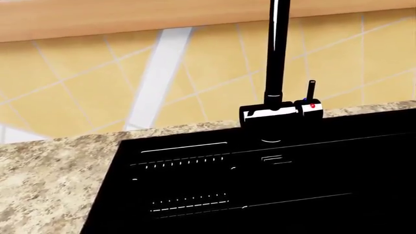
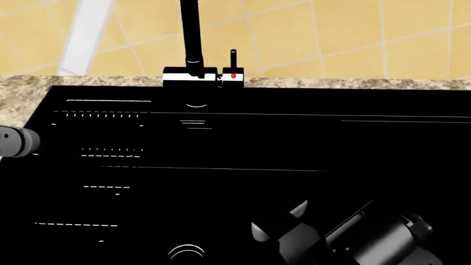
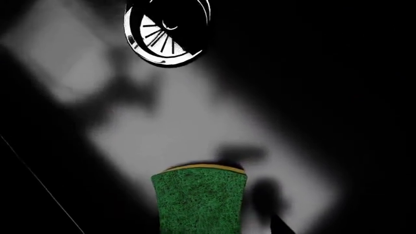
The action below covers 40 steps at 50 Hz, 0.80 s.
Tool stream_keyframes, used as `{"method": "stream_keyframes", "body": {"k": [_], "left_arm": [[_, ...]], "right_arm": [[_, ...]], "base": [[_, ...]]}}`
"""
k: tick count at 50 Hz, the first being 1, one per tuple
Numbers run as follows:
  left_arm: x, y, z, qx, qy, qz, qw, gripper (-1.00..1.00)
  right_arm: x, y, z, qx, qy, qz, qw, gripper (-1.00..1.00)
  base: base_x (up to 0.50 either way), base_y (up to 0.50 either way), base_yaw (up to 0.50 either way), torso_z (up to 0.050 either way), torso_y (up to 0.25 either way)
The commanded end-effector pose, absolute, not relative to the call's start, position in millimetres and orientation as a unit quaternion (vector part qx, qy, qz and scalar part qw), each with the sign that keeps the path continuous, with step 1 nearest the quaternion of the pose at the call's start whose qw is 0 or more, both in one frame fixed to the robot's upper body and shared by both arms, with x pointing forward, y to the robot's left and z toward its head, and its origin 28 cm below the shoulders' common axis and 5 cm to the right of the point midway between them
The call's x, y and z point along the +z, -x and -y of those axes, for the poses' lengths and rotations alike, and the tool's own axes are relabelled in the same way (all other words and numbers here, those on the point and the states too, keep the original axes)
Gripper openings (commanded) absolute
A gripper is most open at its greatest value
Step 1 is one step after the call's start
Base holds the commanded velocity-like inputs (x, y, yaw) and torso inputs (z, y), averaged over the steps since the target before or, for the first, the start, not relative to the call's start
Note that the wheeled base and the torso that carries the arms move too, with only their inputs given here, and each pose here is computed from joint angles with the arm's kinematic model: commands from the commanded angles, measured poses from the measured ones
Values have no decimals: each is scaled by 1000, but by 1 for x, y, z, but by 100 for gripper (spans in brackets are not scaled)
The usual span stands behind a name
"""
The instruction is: Pick the pan and sponge and place them into the sink. Then turn on the water.
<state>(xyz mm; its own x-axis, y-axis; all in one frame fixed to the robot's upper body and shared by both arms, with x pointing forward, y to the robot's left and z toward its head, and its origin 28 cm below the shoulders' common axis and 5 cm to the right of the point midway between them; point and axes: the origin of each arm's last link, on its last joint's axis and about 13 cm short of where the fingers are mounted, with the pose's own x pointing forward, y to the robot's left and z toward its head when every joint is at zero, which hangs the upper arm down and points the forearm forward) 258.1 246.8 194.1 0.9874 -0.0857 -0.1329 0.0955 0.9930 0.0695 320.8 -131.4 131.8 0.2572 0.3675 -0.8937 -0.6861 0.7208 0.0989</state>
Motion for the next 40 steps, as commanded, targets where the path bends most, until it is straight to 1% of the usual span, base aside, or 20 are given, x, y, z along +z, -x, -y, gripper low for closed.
{"method": "stream_keyframes", "body": {"k": [1, 5, 11, 12, 15, 16, 17, 20, 21, 22, 24, 27, 28, 31, 33, 34, 35, 38, 40], "left_arm": [[194, -259, -246, -46, -39, -65, 996, 100], [194, -259, -245, -47, -38, -64, 996, 100], [194, -260, -246, -47, -38, -65, 996, 100], [194, -260, -246, -47, -38, -65, 996, 100], [194, -260, -247, -45, -38, -65, 996, 100], [194, -260, -247, -45, -38, -65, 996, 100], [195, -260, -246, -45, -38, -65, 996, 100], [194, -260, -246, -45, -39, -66, 996, 100], [194, -260, -246, -45, -38, -66, 996, 100], [195, -260, -246, -45, -38, -66, 996, 100], [195, -260, -247, -44, -39, -66, 996, 100], [195, -260, -247, -43, -37, -65, 996, 100], [195, -260, -247, -42, -37, -65, 996, 100], [195, -260, -247, -42, -38, -64, 996, 100], [197, -260, -248, -41, -37, -63, 996, 100], [197, -260, -248, -41, -38, -62, 997, 100], [197, -260, -248, -42, -39, -62, 996, 100], [197, -260, -247, -42, -38, -62, 996, 100], [197, -260, -248, -40, -37, -62, 997, 100]], "right_arm": [[164, -327, 128, 337, 172, -465, 800, 100], [176, -328, 127, 338, 173, -446, 811, 100], [192, -329, 125, 336, 164, -396, 839, 100], [193, -329, 125, 335, 166, -395, 839, 100], [202, -331, 126, 331, 154, -342, 866, 100], [204, -330, 126, 334, 151, -331, 869, 100], [205, -331, 129, 316, 140, -318, 883, 100], [207, -329, 133, 296, 137, -262, 908, 100], [207, -328, 134, 299, 143, -250, 910, 100], [208, -327, 134, 293, 137, -222, 920, 100], [209, -325, 138, 271, 128, -202, 932, 100], [210, -321, 141, 259, 96, -164, 947, 100], [210, -320, 142, 256, 83, -164, 949, 100], [202, -315, 147, 242, 95, -147, 954, 100], [202, -313, 148, 236, 78, -132, 960, 100], [204, -312, 150, 223, 62, -94, 968, 100], [208, -310, 151, 203, 69, -47, 976, 100], [210, -306, 154, 190, 43, -16, 981, 100], [210, -302, 157, 153, 18, 27, 988, 100]], "base": [[0, 0, 0, 0, 0], [0, 0, 0, 0, 0], [0, 0, 0, 0, 0], [0, 0, 0, 0, 0], [0, 0, 0, 0, 0], [0, 0, 0, 0, 0], [0, 0, 0, 0, 0], [0, 0, 0, 0, 0], [0, 0, 0, 0, 0], [0, 0, 0, 0, 0], [0, 0, 0, 0, 0], [0, 0, 0, 0, 0], [0, 0, 0, 0, 0], [0, 0, 0, 0, 0], [0, 0, 0, 0, 0], [0, 0, 0, 0, 0], [0, 0, 0, 0, 0], [0, 0, 0, 0, 0], [0, 0, 0, 0, 0]]}}
